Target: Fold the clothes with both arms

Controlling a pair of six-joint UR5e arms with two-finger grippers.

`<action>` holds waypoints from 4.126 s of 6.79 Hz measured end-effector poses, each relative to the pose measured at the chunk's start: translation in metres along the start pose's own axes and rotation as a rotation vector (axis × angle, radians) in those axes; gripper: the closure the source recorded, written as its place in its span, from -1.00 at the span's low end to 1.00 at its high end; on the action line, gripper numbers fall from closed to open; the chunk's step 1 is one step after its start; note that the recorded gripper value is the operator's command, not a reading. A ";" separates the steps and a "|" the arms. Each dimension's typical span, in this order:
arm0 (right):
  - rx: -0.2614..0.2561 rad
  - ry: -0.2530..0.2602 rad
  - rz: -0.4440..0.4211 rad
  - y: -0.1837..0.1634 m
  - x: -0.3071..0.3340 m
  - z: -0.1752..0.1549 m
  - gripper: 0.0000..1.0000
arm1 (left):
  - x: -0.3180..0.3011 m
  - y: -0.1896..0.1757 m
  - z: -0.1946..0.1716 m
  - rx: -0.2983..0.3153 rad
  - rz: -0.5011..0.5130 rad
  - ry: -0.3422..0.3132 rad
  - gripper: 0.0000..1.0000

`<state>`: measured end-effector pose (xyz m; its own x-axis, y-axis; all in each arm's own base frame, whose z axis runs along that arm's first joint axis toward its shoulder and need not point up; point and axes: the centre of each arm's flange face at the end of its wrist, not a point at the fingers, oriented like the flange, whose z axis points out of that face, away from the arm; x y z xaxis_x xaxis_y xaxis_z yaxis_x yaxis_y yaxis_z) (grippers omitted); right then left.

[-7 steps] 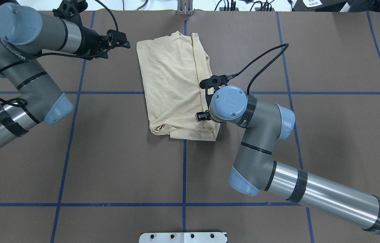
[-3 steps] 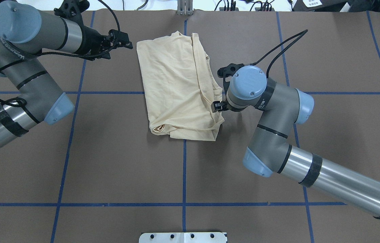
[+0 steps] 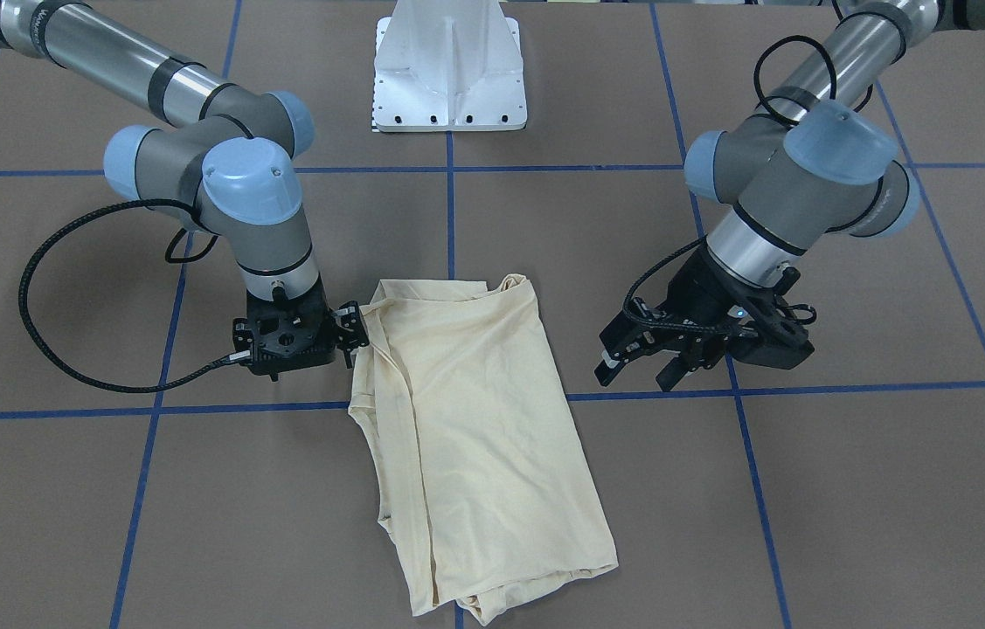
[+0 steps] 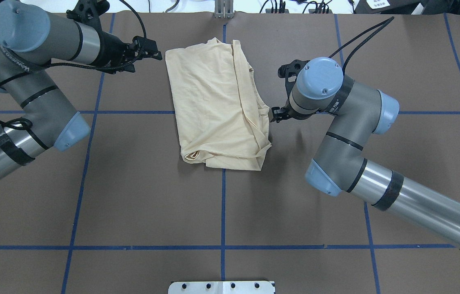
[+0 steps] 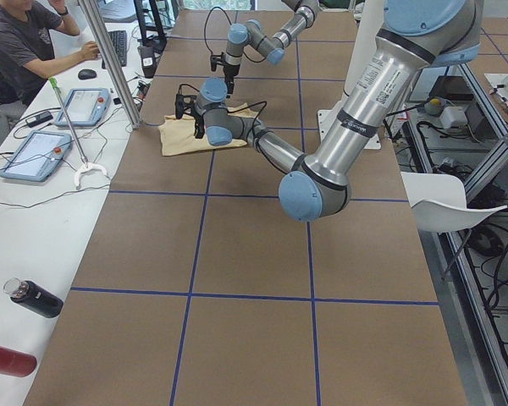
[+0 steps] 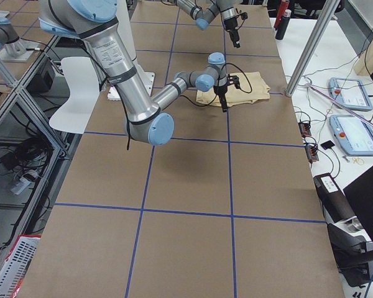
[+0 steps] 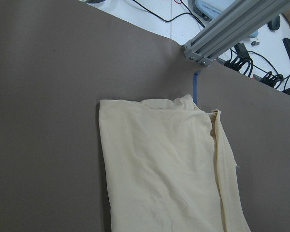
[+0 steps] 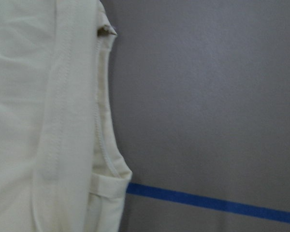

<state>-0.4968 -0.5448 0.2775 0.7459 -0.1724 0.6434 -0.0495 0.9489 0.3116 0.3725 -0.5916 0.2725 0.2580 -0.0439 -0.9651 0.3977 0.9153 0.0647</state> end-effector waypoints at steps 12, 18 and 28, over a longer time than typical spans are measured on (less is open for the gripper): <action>-0.034 0.005 -0.094 0.001 -0.091 0.044 1.00 | 0.001 0.000 0.000 -0.001 0.001 0.000 -1.00; -0.038 0.006 -0.066 -0.006 -0.047 0.038 0.88 | 0.000 0.000 0.001 0.000 0.000 0.000 -1.00; 0.095 0.008 -0.017 -0.045 -0.032 0.030 -1.00 | 0.005 0.000 -0.005 0.003 0.020 0.017 -1.00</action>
<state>-0.5387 -0.5903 0.2636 0.7523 -0.1854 0.6321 -0.0996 0.9165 0.3874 0.3697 -0.5896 0.2668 0.2509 -0.0188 -0.9678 0.3948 0.9149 0.0845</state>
